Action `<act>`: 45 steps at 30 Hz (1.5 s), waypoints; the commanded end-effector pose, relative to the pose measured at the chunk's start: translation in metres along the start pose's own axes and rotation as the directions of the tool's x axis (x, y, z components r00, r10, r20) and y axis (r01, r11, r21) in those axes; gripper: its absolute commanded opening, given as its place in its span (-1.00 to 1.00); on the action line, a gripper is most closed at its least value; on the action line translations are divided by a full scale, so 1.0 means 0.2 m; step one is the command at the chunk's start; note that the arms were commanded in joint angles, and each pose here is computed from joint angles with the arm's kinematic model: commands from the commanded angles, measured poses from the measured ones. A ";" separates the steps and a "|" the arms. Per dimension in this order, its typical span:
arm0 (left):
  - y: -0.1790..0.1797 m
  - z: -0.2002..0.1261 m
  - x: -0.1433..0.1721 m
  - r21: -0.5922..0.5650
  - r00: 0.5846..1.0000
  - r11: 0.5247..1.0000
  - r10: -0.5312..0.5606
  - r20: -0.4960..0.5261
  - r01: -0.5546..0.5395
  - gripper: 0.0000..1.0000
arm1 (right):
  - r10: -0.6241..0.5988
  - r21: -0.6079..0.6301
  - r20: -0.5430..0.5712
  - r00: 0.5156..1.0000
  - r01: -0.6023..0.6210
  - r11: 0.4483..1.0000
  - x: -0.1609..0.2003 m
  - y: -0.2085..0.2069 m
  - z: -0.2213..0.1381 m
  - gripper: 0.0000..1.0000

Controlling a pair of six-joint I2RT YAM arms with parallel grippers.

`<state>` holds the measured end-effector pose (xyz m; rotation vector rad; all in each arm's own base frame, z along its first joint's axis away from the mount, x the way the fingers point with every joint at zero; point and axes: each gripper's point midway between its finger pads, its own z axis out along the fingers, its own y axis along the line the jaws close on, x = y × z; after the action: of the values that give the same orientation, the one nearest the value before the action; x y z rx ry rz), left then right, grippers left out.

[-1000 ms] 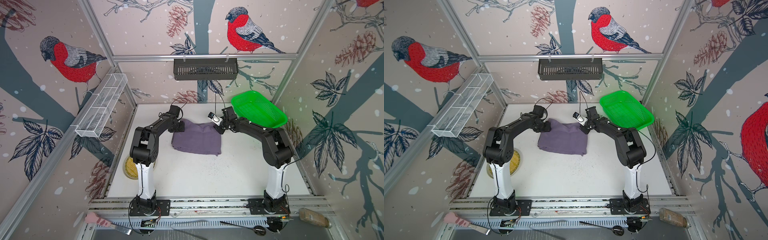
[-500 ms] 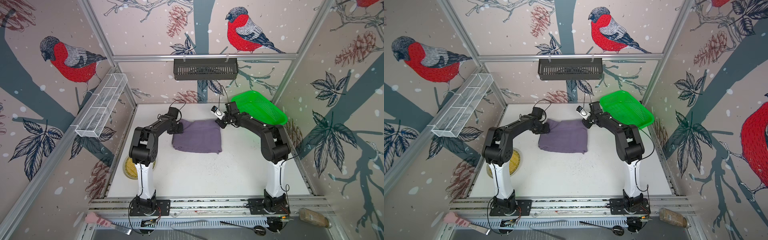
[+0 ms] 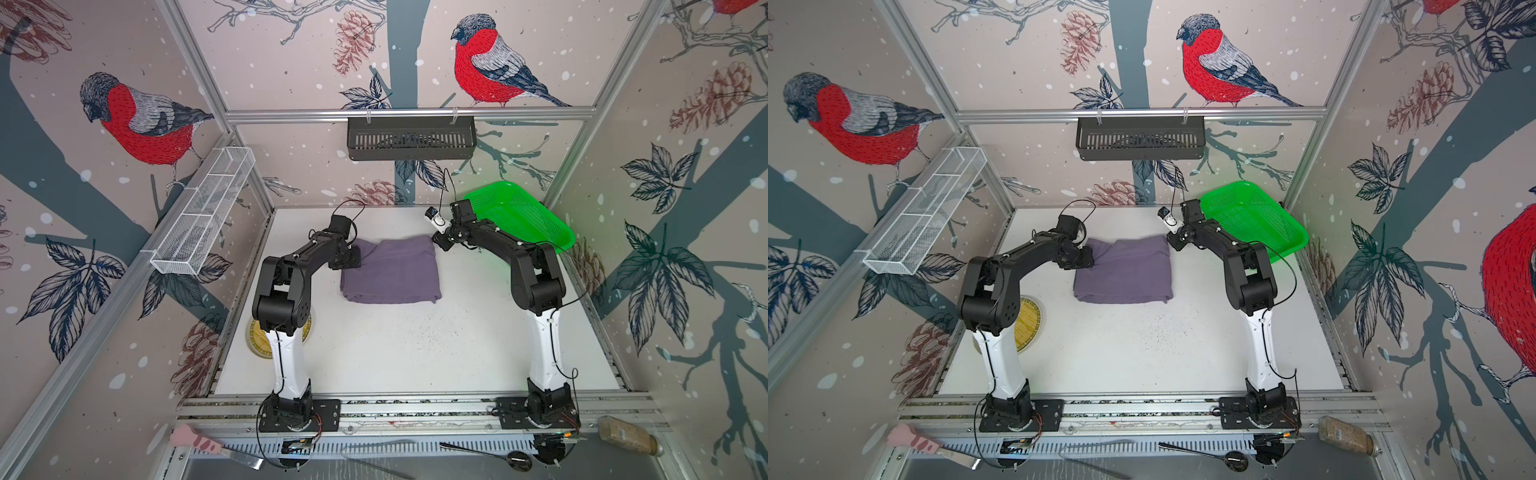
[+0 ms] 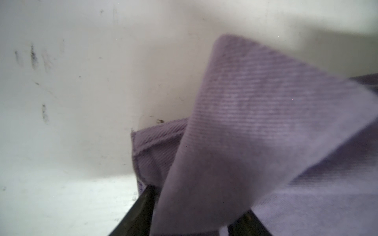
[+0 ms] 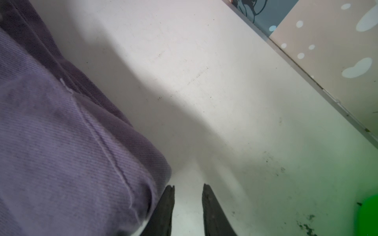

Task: Fold and stack the trousers
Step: Smooth out the trousers at the center of the table.

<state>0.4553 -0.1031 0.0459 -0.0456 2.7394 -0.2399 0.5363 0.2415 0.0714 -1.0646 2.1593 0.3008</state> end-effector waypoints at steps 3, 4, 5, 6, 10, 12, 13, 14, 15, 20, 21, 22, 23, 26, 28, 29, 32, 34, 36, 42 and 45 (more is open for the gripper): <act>-0.02 -0.10 -0.08 0.001 0.999 1.000 0.019 0.031 -0.019 0.14 | 0.079 0.016 0.066 0.995 -0.080 0.997 -0.10 -0.04 -0.13 -0.35; -0.02 -0.13 -0.10 -0.003 0.999 1.000 0.020 0.044 -0.020 0.16 | 0.107 0.018 0.070 0.992 -0.108 0.994 -0.09 -0.04 -0.16 -0.32; -0.02 -0.18 -0.12 -0.006 0.998 1.000 0.020 0.065 -0.019 0.18 | 0.136 0.015 0.066 0.989 -0.137 0.990 -0.08 -0.04 -0.20 -0.28; -0.03 -0.22 -0.14 -0.008 0.996 1.000 0.016 0.082 -0.016 0.20 | 0.161 0.007 0.063 0.985 -0.162 0.987 -0.07 -0.03 -0.23 -0.24; -0.07 -0.33 -0.15 0.031 0.993 0.999 0.008 0.119 -0.012 0.25 | 0.294 -0.100 0.118 0.948 -0.283 0.954 -0.06 0.11 -0.34 -0.09; -0.10 -0.35 -0.13 0.067 0.992 0.998 0.004 0.128 -0.012 0.26 | 0.381 -0.165 0.126 0.916 -0.359 0.919 -0.06 0.20 -0.37 -0.05; -0.10 -0.34 -0.12 0.069 0.993 0.998 0.006 0.122 -0.015 0.26 | 0.416 -0.188 0.127 0.901 -0.389 0.902 -0.06 0.24 -0.37 -0.03; -0.10 -0.32 -0.11 0.061 0.994 0.998 0.009 0.112 -0.016 0.28 | 0.452 -0.200 0.129 0.883 -0.423 0.884 -0.06 0.27 -0.37 0.01; -0.09 -0.29 -0.10 0.053 0.995 0.999 0.009 0.100 -0.015 0.28 | 0.481 -0.200 0.126 0.868 -0.452 0.869 -0.05 0.29 -0.36 0.07; -0.08 -0.18 -0.11 0.049 0.996 0.999 0.009 0.091 -0.013 0.29 | 0.562 -0.174 0.073 0.824 -0.545 0.821 0.03 0.28 -0.21 0.14; -0.08 -0.15 -0.11 0.046 0.997 0.999 0.005 0.080 -0.009 0.29 | 0.573 -0.188 0.066 0.817 -0.554 0.811 0.03 0.28 -0.19 0.14; -0.08 -0.13 -0.10 0.049 0.998 0.999 0.001 0.068 -0.005 0.29 | 0.581 -0.204 0.059 0.812 -0.560 0.803 0.03 0.29 -0.16 0.14; -0.08 -0.10 -0.08 0.057 0.998 0.998 -0.005 0.057 0.002 0.29 | 0.586 -0.221 0.048 0.809 -0.564 0.796 0.03 0.30 -0.14 0.14; -0.04 -0.03 -0.02 0.028 0.999 1.000 -0.010 0.033 0.009 0.26 | 0.592 -0.245 0.034 0.805 -0.568 0.786 0.03 0.30 -0.09 0.13; 0.01 0.01 0.01 -0.021 1.000 1.000 -0.013 0.016 0.013 0.22 | 0.588 -0.265 0.035 0.808 -0.560 0.785 0.02 0.30 -0.06 0.06; 0.03 0.02 0.02 -0.040 1.000 0.999 -0.017 0.010 0.017 0.17 | 0.591 -0.270 0.036 0.806 -0.562 0.782 0.01 0.29 -0.05 0.02; 0.10 0.05 0.05 -0.095 1.000 0.995 -0.023 -0.003 0.023 0.05 | 0.610 -0.291 0.038 0.792 -0.575 0.765 0.01 0.24 -0.01 -0.13; 0.12 0.06 0.04 -0.114 1.000 0.993 -0.027 -0.003 0.026 -0.02 | 0.623 -0.303 0.037 0.781 -0.586 0.752 0.01 0.21 0.01 -0.22; 0.15 0.06 0.04 -0.140 1.000 0.990 -0.025 0.001 0.025 -0.06 | 0.632 -0.308 0.028 0.774 -0.595 0.742 0.02 0.19 0.04 -0.25; 0.18 0.06 0.00 -0.144 0.999 0.989 -0.037 0.012 0.039 -0.08 | 0.667 -0.324 0.014 0.745 -0.628 0.708 0.05 0.15 0.11 -0.50; 0.14 0.04 -0.04 -0.102 0.999 0.994 -0.035 0.017 0.036 0.02 | 0.632 -0.286 -0.003 0.775 -0.606 0.742 0.05 0.16 0.15 -0.51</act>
<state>0.4664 -0.0849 0.0361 -0.1119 2.7203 -0.1580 0.5174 0.2689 0.0424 -0.3944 2.3587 1.0199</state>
